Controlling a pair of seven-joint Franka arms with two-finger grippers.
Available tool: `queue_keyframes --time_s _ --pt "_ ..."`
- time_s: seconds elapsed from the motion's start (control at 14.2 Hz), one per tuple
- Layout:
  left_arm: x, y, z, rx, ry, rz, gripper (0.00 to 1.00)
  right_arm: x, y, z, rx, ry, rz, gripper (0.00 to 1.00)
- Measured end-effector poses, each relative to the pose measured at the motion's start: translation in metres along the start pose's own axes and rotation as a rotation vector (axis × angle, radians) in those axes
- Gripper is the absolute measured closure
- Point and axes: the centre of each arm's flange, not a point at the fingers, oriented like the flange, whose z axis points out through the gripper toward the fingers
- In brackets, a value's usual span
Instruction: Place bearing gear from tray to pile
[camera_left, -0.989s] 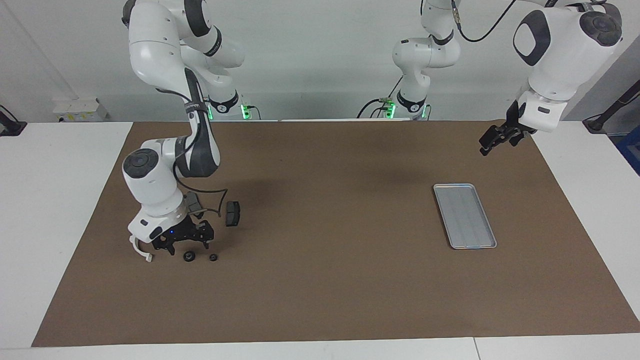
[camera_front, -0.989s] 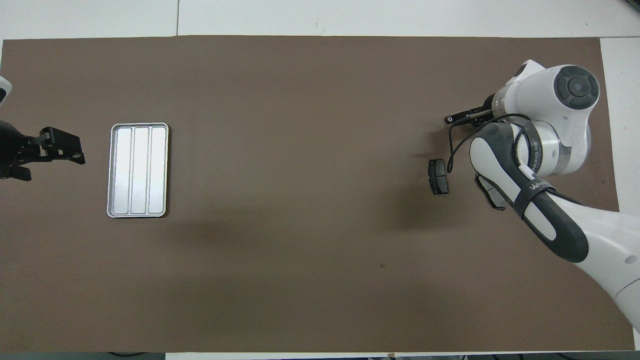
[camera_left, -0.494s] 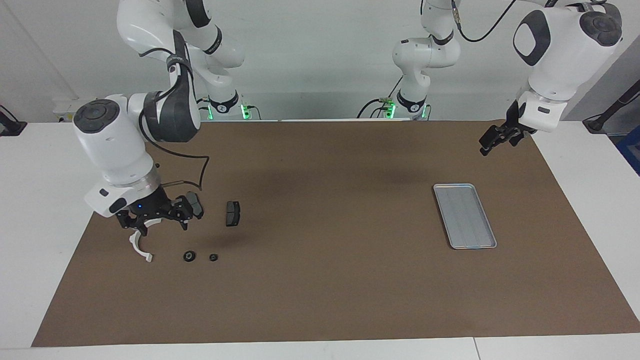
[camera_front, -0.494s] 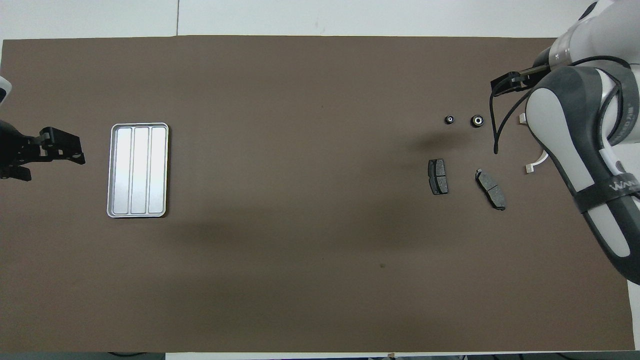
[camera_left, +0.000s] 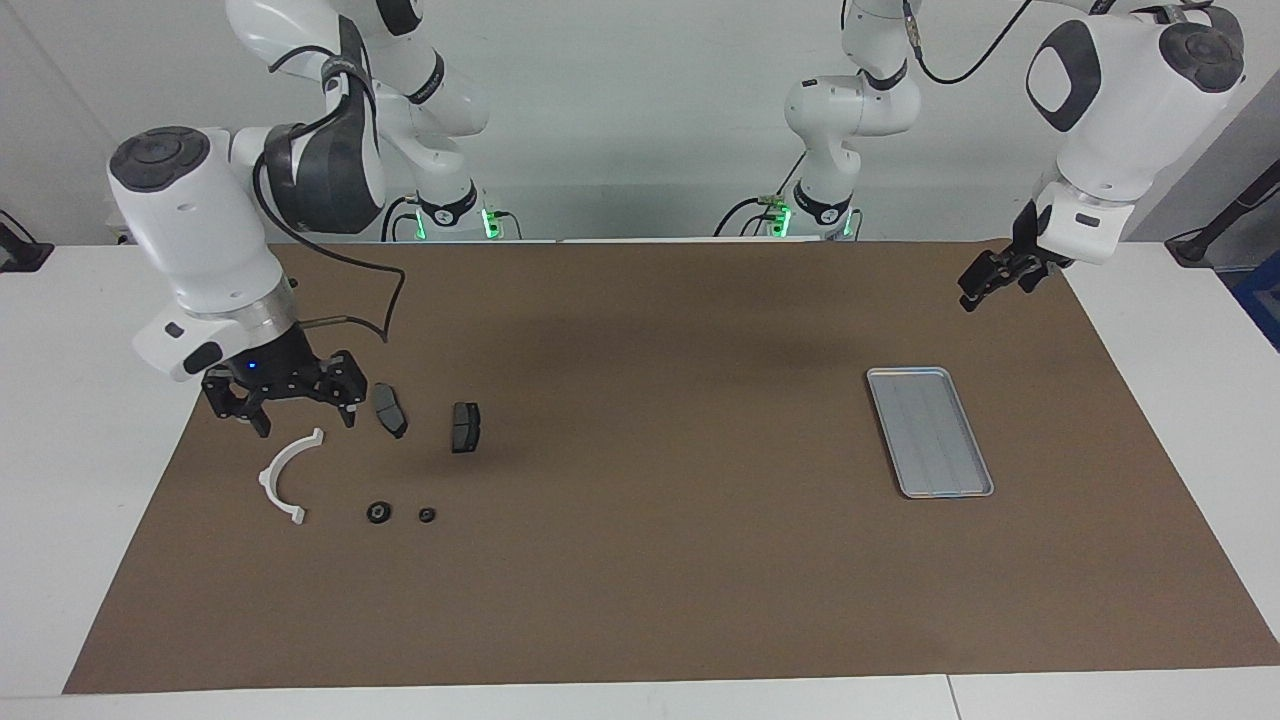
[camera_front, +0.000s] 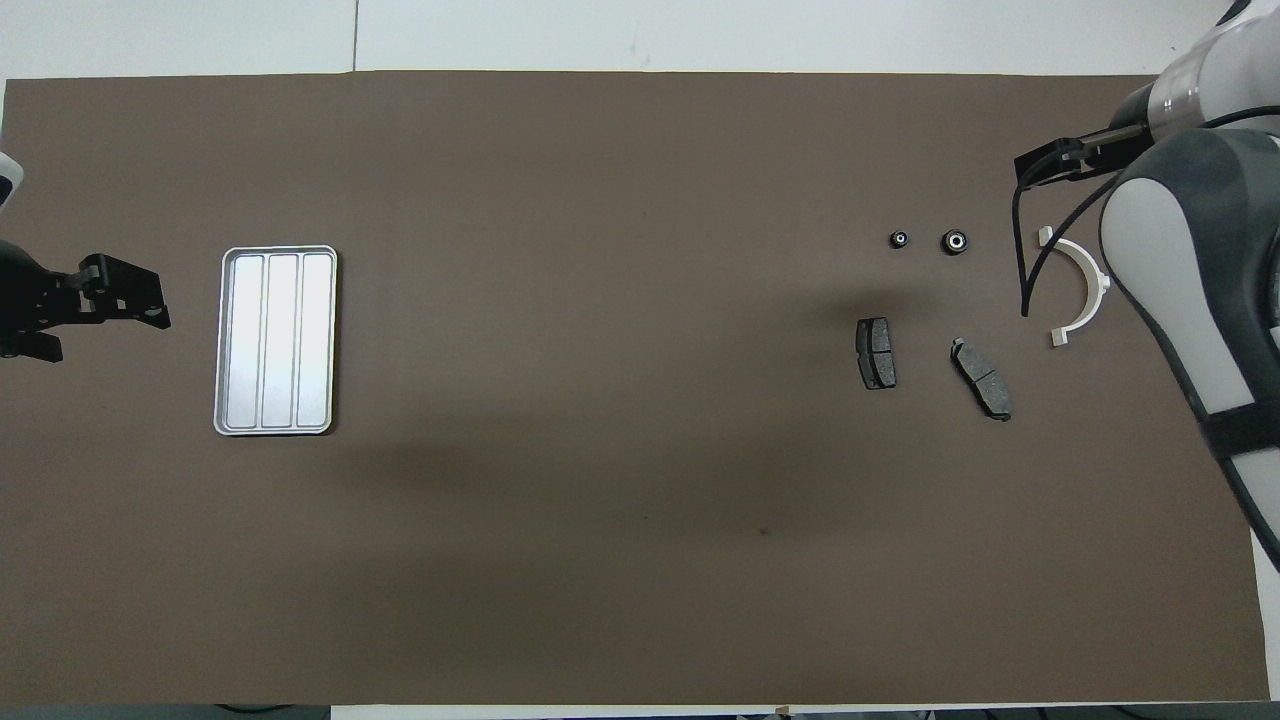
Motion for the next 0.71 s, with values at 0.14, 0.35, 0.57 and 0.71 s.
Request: queue_keyframes --time_s 0.14,0.35,0.57,0.71 --pt "0.000 0.000 0.000 0.000 0.000 0.000 0.00 -0.008 0.008 -0.017 -0.005 -0.009 0.014 0.00" --pt "0.000 0.000 0.000 0.000 0.000 0.000 0.00 -0.023 0.012 -0.045 -0.010 -0.030 0.026 0.00" --pt "0.000 0.000 0.000 0.000 0.000 0.000 0.00 -0.037 0.011 -0.075 -0.011 -0.035 0.031 0.00" --pt "0.000 0.000 0.000 0.000 0.000 0.000 0.00 -0.042 0.011 -0.083 -0.010 -0.039 0.033 0.00"
